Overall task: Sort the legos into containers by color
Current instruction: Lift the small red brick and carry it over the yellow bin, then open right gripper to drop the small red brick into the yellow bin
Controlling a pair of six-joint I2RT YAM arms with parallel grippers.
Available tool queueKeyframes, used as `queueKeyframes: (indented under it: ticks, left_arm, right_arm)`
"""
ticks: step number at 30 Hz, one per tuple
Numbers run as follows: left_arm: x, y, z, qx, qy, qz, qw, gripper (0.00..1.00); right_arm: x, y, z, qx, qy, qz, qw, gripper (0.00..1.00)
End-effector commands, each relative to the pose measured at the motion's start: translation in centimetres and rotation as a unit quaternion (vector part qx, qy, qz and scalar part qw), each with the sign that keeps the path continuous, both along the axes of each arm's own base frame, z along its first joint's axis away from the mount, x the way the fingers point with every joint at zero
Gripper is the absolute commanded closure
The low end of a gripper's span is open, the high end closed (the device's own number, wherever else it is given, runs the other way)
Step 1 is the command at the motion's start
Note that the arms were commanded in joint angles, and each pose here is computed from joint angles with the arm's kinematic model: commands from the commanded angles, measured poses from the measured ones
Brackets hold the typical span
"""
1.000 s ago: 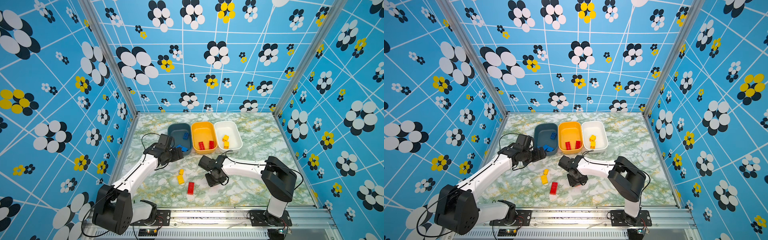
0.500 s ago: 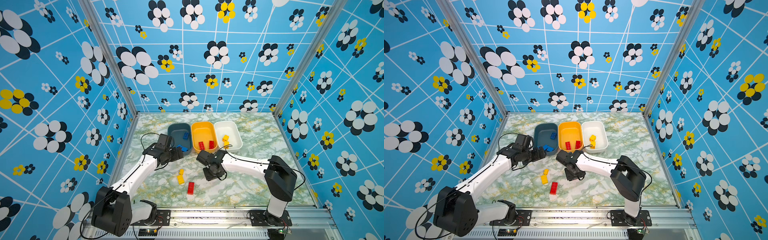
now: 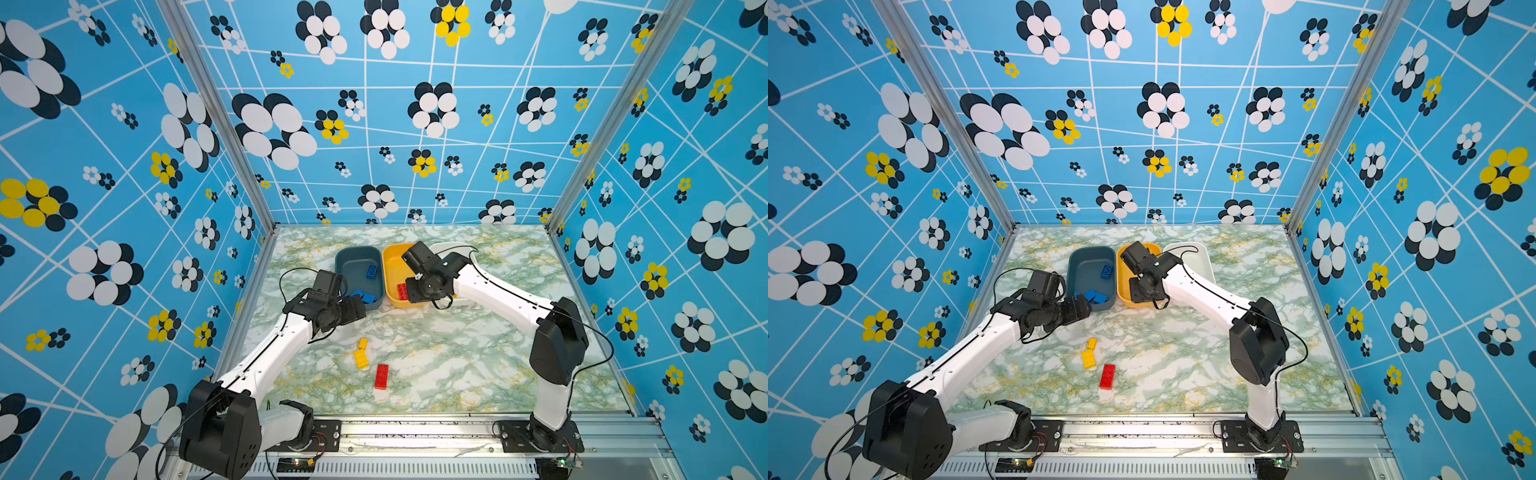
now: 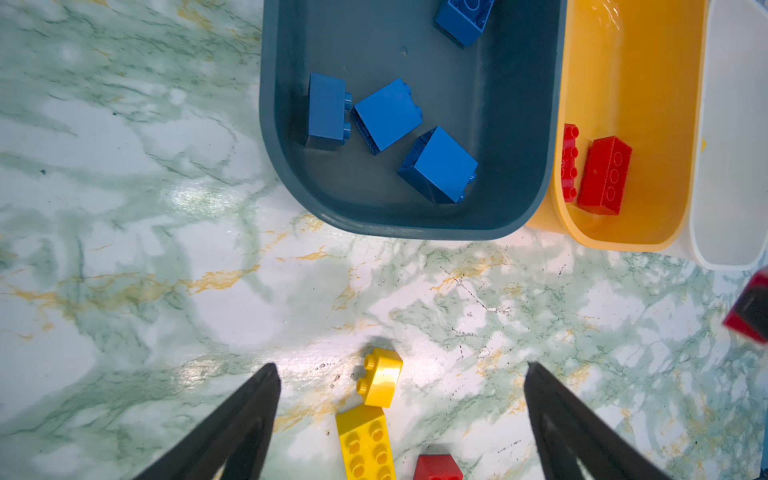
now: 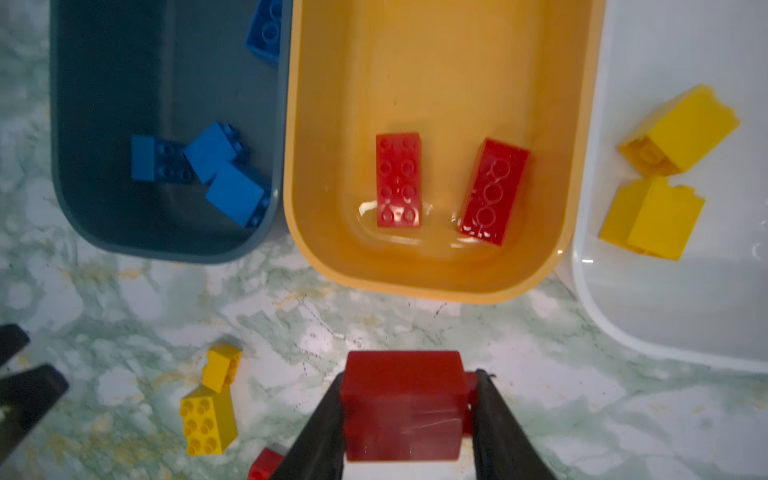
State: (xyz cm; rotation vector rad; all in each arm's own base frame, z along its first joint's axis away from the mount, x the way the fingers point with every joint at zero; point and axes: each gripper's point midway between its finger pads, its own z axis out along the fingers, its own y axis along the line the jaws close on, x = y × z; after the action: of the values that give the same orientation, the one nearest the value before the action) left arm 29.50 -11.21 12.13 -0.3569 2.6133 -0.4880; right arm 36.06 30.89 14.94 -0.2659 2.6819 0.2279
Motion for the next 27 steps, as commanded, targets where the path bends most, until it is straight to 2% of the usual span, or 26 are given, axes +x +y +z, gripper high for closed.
queueKeyframes:
  ticks: [1,8,17,27]
  left_arm:
    - [-0.8,0.5,-0.2,0.006,0.008,0.007,1.0,0.07]
    - [-1.1,0.7,0.0,0.007,0.007,0.009,1.0,0.07]
    - [-1.7,1.1,0.1,0.012,0.008,0.011,1.0,0.07]
    - [-2.0,1.0,0.0,0.01,0.012,0.008,1.0,0.06]
  right_arm:
    - [2.7,-0.5,-1.0,-0.029,0.0,-0.003,1.0,0.65]
    - [6.1,0.2,-3.6,-0.033,0.019,-0.01,0.999,0.65]
    - [6.9,0.2,-6.8,-0.051,0.045,-0.012,0.998,0.64]
    - [6.7,0.0,-6.4,-0.05,0.045,-0.01,0.998,0.45]
